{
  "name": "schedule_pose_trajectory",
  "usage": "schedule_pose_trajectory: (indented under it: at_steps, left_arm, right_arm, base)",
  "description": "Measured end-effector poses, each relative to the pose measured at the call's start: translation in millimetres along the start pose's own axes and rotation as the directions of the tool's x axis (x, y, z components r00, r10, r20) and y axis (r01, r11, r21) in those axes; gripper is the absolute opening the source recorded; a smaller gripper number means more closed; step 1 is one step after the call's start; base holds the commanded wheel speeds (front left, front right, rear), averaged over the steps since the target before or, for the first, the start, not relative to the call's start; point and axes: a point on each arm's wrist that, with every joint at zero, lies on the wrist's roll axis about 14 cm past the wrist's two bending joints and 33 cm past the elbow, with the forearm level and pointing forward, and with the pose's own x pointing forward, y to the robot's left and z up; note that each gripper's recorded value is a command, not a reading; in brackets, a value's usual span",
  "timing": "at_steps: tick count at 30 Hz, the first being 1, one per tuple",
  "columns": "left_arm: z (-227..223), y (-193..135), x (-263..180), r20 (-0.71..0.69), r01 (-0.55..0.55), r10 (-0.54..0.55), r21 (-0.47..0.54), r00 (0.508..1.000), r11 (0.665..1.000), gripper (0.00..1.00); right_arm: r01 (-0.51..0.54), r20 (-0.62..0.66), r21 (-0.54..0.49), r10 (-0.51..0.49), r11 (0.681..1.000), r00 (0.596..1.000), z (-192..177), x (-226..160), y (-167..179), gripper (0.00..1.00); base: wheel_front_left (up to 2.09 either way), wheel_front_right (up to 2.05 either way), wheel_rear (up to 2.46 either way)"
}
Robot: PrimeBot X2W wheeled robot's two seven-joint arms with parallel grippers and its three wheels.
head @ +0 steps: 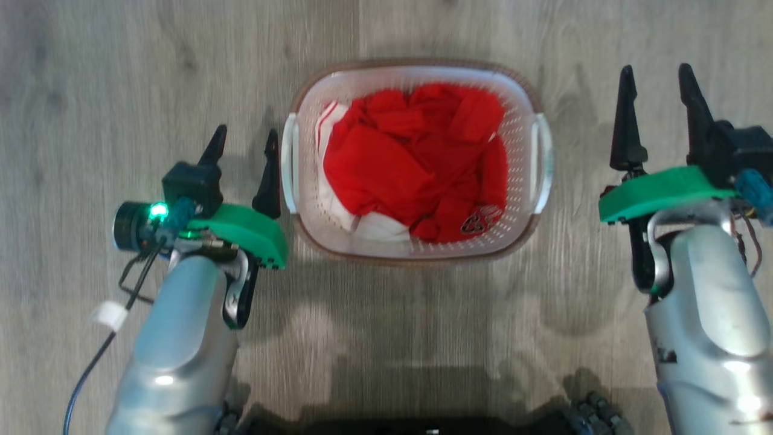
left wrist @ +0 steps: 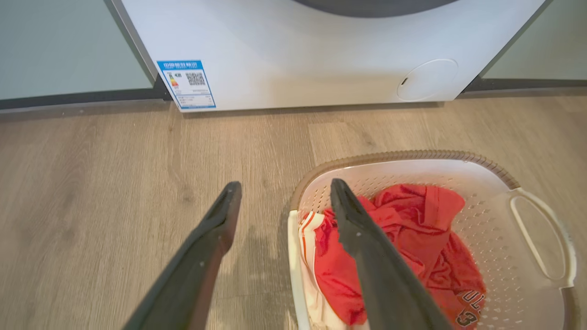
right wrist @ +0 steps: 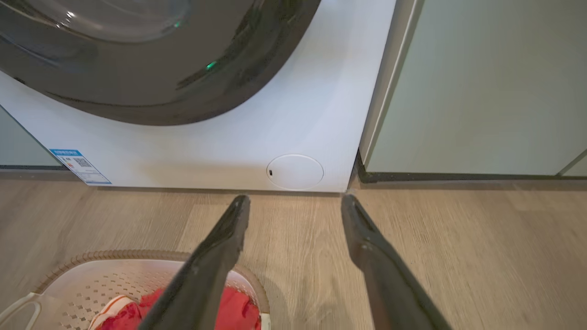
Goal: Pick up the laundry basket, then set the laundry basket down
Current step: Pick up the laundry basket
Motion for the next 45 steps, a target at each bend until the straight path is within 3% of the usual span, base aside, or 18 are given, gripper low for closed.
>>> schedule_pose_trajectory:
  at_steps: [7,17,45]
  left_arm:
    - [-36.9,4.1,13.9,-0.099,0.001,-0.003,-0.017,0.995,1.000,1.00]
    - [-69.9,0.8,24.2,-0.197,0.032,-0.036,-0.022,0.980,0.999,1.00]
    - [-131.0,-4.9,47.9,-0.368,0.082,-0.094,-0.046,0.925,0.996,1.00]
  right_arm:
    - [-0.025,-0.152,0.027,0.029,0.999,0.988,-65.1,13.1,8.8,1.00]
    - [-0.034,-0.346,0.055,0.051,0.998,0.937,-140.6,5.7,15.2,1.00]
    - [-0.062,-0.497,0.073,0.090,0.995,0.863,-217.0,10.9,23.6,1.00]
  base:
    - [0.00,0.00,0.00]
    - [0.00,0.00,0.00]
    - [0.00,0.00,0.00]
